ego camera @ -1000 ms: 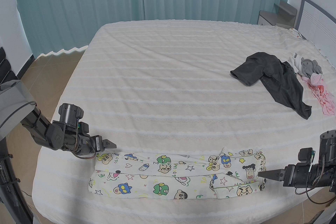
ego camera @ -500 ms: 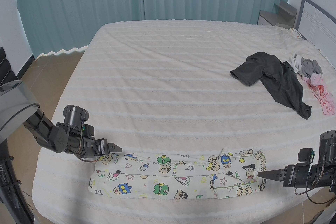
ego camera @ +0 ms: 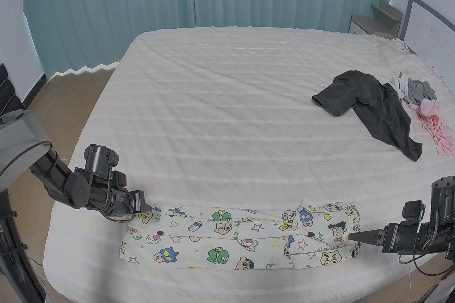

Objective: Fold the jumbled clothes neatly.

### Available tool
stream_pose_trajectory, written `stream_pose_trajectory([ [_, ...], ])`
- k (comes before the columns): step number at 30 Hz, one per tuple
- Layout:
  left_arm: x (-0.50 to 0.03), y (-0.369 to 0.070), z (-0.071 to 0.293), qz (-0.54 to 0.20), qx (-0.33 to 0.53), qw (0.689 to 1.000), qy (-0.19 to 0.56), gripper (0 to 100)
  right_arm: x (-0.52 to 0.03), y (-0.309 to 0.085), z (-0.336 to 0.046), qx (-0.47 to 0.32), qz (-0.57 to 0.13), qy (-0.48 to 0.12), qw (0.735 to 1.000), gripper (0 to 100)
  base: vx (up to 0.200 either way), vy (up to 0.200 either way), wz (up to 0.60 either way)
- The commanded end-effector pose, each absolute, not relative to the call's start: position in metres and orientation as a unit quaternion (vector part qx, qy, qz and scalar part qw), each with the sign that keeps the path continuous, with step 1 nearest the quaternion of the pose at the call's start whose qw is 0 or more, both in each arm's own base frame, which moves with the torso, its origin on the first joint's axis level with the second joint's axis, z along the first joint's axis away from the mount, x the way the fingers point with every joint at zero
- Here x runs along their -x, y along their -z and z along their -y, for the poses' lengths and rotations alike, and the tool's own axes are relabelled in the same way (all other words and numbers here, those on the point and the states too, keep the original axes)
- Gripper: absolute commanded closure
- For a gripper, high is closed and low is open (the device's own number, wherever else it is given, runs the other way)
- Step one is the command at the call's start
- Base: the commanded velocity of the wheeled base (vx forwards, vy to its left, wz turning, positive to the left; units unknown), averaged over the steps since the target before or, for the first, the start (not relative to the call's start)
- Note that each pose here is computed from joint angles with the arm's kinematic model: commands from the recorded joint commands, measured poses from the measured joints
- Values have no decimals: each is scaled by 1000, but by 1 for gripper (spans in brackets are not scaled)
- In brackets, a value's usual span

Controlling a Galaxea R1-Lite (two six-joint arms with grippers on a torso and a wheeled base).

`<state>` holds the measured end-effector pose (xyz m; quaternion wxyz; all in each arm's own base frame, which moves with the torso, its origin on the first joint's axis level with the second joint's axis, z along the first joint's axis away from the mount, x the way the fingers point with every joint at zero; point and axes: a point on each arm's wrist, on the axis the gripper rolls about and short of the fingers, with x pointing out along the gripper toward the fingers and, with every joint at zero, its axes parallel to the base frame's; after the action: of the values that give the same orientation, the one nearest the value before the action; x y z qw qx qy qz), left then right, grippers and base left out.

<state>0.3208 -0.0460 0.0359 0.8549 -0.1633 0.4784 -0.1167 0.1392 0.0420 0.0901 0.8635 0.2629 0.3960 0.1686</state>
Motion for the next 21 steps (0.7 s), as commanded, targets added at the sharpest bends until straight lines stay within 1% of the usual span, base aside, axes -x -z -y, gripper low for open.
stream_pose_trajectory([
  [1, -317, -42, 40, -471, 165, 859, 111, 100, -140, -89, -42, -263, -398, -169, 862, 0, 0, 0, 0],
  [12, -312, -57, 34, -448, 165, 872, 109, 100, -140, -89, -42, -262, -399, -169, 862, 0, 0, 0, 0],
  [15, -312, -71, 31, -416, 167, 886, 113, 100, -140, -89, -42, -263, -399, -168, 862, 0, 0, 0, 0],
  [21, -316, -82, 28, -361, 169, 909, 120, 100, -140, -90, -42, -263, -398, -169, 863, 0, 0, 0, 0],
])
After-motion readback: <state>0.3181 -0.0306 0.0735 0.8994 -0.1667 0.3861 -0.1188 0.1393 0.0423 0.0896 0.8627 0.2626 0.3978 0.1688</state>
